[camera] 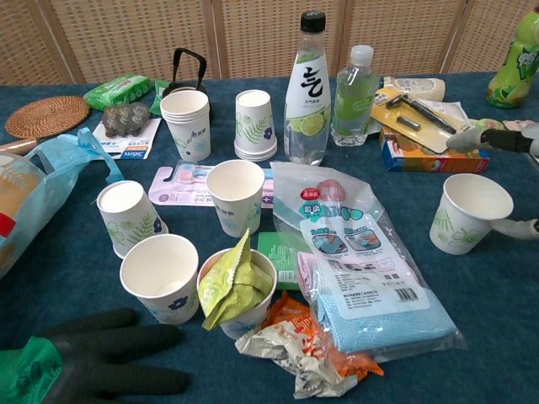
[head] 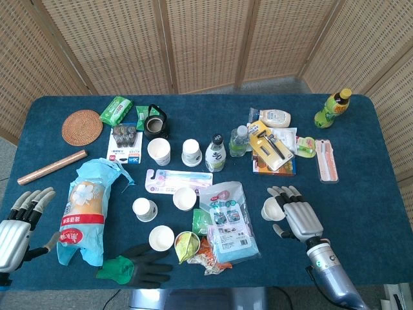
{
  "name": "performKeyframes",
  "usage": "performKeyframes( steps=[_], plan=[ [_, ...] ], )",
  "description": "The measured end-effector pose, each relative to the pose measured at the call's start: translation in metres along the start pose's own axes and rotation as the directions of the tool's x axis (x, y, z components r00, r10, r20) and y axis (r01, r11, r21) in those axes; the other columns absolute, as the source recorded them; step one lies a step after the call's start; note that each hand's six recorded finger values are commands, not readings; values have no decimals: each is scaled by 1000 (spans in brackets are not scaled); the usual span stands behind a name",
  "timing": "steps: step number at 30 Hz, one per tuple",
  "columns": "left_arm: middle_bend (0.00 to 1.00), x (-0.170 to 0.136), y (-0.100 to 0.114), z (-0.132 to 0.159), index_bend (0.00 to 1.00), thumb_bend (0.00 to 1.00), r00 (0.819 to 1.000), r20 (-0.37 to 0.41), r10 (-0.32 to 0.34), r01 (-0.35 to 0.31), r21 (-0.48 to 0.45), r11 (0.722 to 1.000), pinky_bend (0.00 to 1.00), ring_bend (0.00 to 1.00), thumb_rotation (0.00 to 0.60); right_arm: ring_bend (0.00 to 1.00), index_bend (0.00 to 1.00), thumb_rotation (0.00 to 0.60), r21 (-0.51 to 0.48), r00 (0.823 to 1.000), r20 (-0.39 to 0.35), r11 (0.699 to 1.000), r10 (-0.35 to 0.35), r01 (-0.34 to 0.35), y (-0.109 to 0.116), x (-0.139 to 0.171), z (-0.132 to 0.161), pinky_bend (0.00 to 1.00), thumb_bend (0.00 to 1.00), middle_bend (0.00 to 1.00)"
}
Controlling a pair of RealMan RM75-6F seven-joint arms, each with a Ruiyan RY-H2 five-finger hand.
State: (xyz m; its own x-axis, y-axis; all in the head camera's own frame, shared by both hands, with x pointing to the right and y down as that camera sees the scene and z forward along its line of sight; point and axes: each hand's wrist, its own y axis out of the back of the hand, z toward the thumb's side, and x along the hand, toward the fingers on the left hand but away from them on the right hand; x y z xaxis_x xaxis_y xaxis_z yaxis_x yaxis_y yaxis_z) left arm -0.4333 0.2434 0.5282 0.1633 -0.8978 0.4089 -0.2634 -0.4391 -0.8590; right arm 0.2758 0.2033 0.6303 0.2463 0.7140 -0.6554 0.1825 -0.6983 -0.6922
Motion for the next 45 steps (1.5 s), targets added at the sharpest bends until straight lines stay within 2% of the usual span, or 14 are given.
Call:
performKeyframes(
  steps=[13, 16, 20, 24, 29, 35, 38, 41, 45],
  plan=[
    [99, -2, -1, -5, 0, 388, 1000, -13, 1, -1, -4, 1000, 17, 95, 600, 0, 0, 600, 12, 999, 21, 999, 41, -41, -11, -8, -5, 4, 377, 123],
    [99, -4, -1, -7, 0, 388, 1000, -19, 3, -3, -3, 1000, 17, 95, 600, 7, 51, 600, 13, 999, 18, 999, 46, -47, -13, -12, -5, 82, 377, 208],
    [99, -6, 1, -9, 0, 388, 1000, -27, 8, -8, -1, 1000, 17, 95, 600, 107, 152, 600, 15, 999, 16, 999, 47, -47, -13, -20, -6, 208, 373, 313],
    [99, -9, 2, -12, 0, 387, 999, -38, 15, -16, -3, 1000, 17, 95, 600, 150, 198, 600, 10, 999, 15, 999, 50, -50, -13, -24, -6, 285, 375, 351],
    [99, -10, 1, -13, 0, 388, 999, -41, 13, -13, -4, 1000, 17, 95, 600, 152, 201, 600, -8, 998, 18, 998, 56, -56, -13, -25, -6, 302, 374, 354],
    [99, -8, 1, -14, 0, 388, 999, -38, 14, -14, -6, 1000, 18, 94, 600, 152, 198, 600, -81, 998, 16, 995, 64, -62, -10, -25, -4, 302, 373, 351],
    [99, -7, 0, -14, 0, 387, 999, -40, 13, -14, -8, 1000, 18, 95, 600, 152, 196, 600, -147, 998, 10, 987, 64, -62, -6, -26, -3, 302, 371, 348],
    [99, -7, 0, -14, 0, 388, 999, -39, 12, -13, -9, 1000, 18, 95, 600, 152, 192, 600, -239, 998, -1, 969, 65, -64, -3, -27, -2, 302, 368, 347],
    [99, -6, 0, -13, 0, 387, 999, -36, 14, -14, -8, 1000, 18, 95, 600, 152, 189, 600, -390, 997, -24, 918, 69, -73, 2, -30, 0, 302, 363, 345]
  ],
)
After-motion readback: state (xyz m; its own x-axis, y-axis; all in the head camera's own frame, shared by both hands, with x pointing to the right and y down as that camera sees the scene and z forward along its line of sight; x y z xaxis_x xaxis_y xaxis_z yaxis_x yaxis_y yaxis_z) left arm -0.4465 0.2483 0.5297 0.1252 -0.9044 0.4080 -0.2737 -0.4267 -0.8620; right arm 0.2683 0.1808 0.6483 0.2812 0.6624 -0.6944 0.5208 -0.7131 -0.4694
